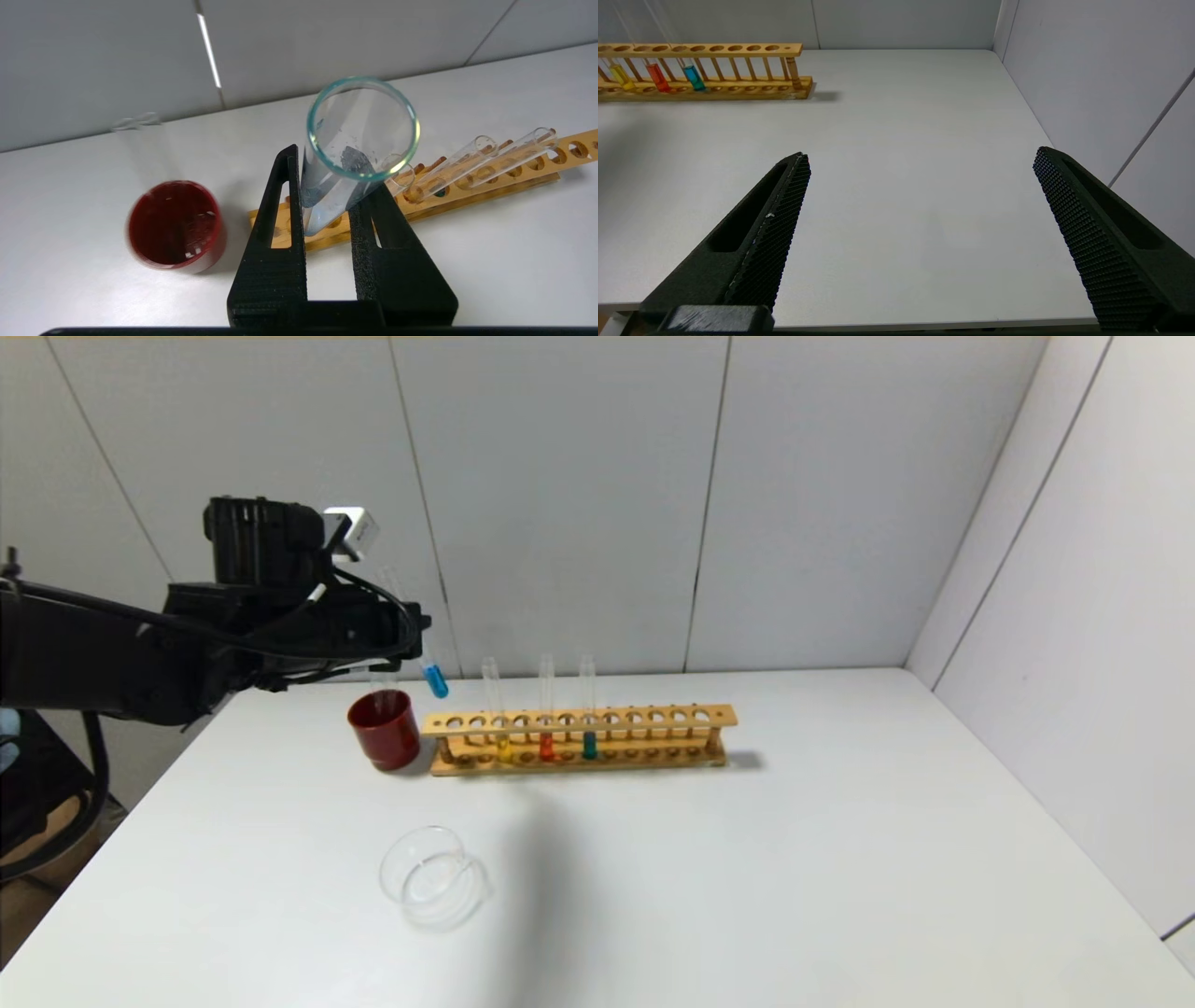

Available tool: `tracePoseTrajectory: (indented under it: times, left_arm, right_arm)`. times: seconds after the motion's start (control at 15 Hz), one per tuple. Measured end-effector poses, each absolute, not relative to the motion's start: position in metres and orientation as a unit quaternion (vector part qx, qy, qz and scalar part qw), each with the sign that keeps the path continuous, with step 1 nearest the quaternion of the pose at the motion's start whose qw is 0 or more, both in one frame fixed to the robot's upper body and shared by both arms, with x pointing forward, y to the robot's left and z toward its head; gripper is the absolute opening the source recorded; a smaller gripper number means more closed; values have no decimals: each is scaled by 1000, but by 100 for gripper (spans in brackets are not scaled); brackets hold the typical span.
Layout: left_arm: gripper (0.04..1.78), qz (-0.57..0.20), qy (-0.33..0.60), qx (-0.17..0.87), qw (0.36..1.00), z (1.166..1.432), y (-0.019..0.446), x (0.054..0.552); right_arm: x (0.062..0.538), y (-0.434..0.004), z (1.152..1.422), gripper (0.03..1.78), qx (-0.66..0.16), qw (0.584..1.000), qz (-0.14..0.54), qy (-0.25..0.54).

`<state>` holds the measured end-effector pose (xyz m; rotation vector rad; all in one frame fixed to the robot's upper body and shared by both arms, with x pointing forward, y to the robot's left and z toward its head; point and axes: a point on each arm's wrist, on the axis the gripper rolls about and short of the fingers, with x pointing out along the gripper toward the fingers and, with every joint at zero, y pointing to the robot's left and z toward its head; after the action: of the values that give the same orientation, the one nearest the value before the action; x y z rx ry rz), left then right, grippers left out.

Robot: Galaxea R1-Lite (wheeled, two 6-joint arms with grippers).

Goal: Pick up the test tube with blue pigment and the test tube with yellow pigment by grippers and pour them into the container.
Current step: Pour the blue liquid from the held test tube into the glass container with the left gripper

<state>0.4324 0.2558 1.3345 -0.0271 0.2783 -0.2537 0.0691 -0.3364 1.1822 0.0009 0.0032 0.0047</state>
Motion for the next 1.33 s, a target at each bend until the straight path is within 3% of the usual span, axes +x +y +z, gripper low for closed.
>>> tracePoseTrajectory:
  times: [0.27, 0.53, 1.0, 1.33]
  left_arm:
    - [32, -73, 107, 28, 991, 1364, 268, 381]
    - [32, -65, 94, 48, 992, 1367, 281, 326]
    - [32, -58, 105, 65, 991, 1332, 302, 242]
    - [32, -96, 123, 126, 980, 1309, 310, 223]
  right_arm:
    - [69, -336, 1182, 175, 0, 1000, 3, 2]
    - [69, -336, 1182, 175, 0, 1000, 3, 2]
    - [69, -336, 1182, 175, 0, 1000, 3, 2]
    - [69, -336, 1182, 175, 0, 1000, 2, 2]
